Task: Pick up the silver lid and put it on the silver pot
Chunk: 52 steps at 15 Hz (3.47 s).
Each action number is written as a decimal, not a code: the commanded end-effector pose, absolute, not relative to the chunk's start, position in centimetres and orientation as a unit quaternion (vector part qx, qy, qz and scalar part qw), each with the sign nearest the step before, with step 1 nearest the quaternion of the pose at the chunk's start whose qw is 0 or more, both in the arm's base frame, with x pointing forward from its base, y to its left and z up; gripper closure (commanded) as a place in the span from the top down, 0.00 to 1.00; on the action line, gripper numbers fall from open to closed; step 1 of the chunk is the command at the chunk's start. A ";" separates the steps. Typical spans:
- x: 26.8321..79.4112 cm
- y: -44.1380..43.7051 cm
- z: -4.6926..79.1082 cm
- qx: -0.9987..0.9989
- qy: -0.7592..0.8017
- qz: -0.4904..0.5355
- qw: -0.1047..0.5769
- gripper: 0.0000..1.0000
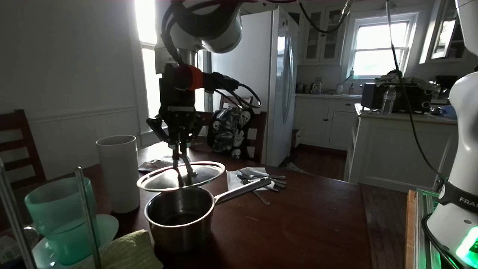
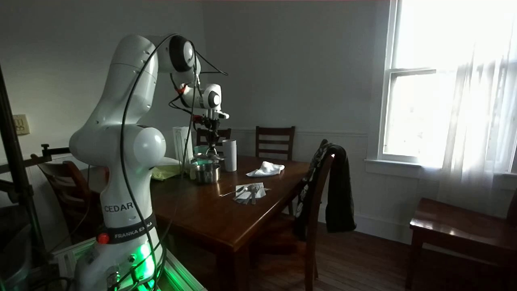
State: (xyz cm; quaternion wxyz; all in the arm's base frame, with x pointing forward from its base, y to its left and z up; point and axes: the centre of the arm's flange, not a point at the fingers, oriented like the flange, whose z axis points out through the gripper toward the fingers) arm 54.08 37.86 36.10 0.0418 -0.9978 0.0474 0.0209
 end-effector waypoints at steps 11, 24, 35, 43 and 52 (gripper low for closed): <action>49.7 39.4 34.1 -1.000 0.008 -0.006 0.019 0.15; 49.1 41.7 32.8 -0.999 0.004 -0.047 0.007 0.04; 49.6 42.2 31.9 -0.997 0.023 -0.068 0.021 0.04; 49.9 41.4 31.5 -0.997 0.041 -0.071 0.013 0.04; 50.2 41.2 30.5 -0.996 0.048 -0.071 0.023 0.04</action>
